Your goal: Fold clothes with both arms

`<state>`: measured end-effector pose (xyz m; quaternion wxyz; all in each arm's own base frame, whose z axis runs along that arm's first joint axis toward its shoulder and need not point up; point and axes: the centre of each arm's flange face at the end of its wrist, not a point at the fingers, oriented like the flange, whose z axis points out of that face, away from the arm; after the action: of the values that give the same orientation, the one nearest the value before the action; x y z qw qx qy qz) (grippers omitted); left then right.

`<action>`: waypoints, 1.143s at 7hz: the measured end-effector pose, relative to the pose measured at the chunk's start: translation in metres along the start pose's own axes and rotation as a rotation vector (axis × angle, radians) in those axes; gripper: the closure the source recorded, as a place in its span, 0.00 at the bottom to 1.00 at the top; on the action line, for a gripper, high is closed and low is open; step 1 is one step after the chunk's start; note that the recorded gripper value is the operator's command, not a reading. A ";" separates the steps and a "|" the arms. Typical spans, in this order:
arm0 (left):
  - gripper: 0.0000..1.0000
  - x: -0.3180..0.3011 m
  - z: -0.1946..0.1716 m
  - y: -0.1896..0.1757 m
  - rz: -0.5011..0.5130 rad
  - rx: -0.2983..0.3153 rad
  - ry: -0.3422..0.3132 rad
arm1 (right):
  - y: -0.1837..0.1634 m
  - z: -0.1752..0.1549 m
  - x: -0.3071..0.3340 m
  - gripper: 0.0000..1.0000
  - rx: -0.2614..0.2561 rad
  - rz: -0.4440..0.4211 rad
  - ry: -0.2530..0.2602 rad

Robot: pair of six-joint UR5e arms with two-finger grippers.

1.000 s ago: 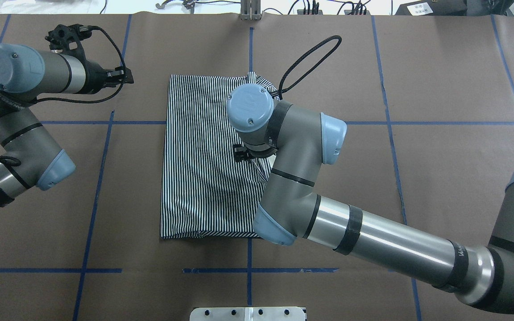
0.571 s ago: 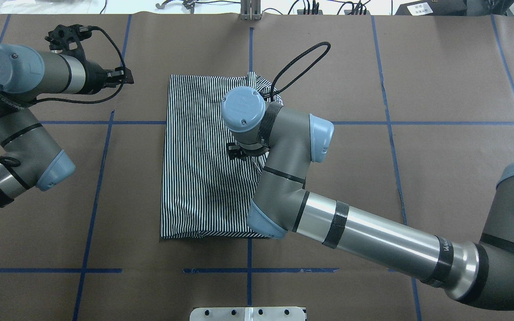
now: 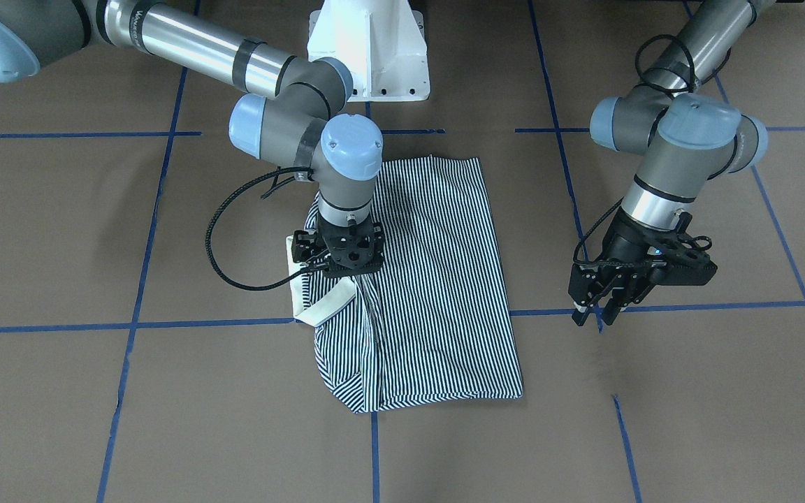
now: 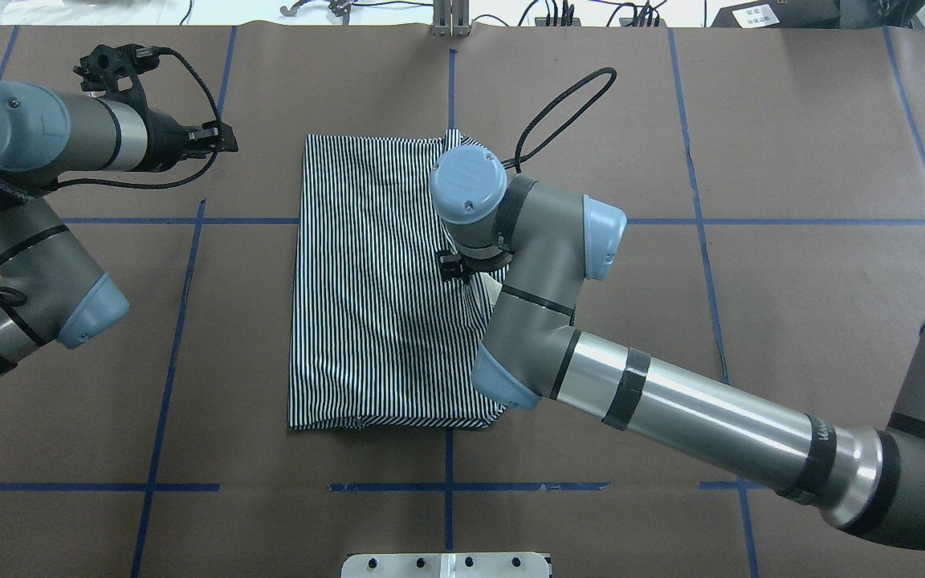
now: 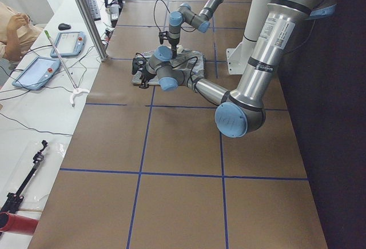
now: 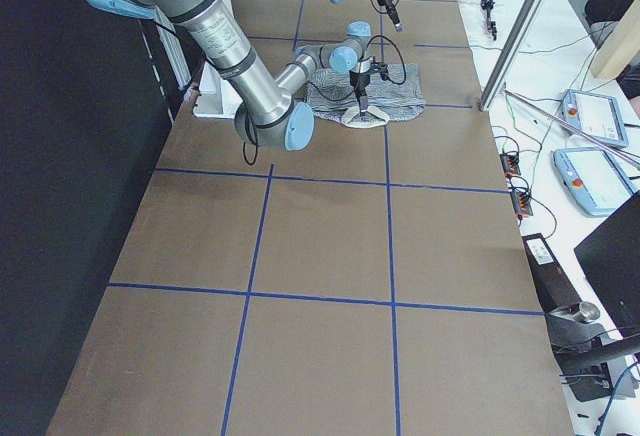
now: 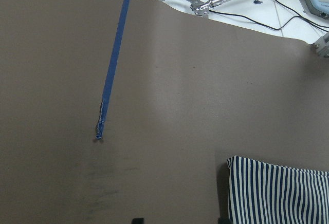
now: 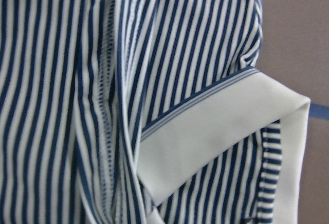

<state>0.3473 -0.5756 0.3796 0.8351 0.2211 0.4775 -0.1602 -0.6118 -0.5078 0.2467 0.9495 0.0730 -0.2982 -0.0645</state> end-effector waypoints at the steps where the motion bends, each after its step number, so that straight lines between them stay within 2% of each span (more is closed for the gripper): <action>1: 0.42 0.001 -0.001 0.000 0.000 0.000 0.002 | -0.007 0.007 0.034 0.00 -0.014 -0.017 0.007; 3: 0.42 0.002 -0.003 0.000 -0.001 0.002 0.007 | -0.027 -0.005 0.086 0.00 -0.002 -0.043 0.001; 6: 0.42 0.003 -0.004 0.000 -0.001 0.002 0.008 | -0.040 -0.023 0.103 0.00 0.016 -0.023 -0.020; 8: 0.42 0.009 -0.009 0.001 -0.002 -0.006 0.026 | -0.020 -0.043 0.086 0.00 0.045 0.082 -0.068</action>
<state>0.3453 -0.5704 0.3678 0.8294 0.2202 0.4890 -0.1565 -0.5184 -0.5377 0.2564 0.9388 0.0800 -0.3343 -0.0212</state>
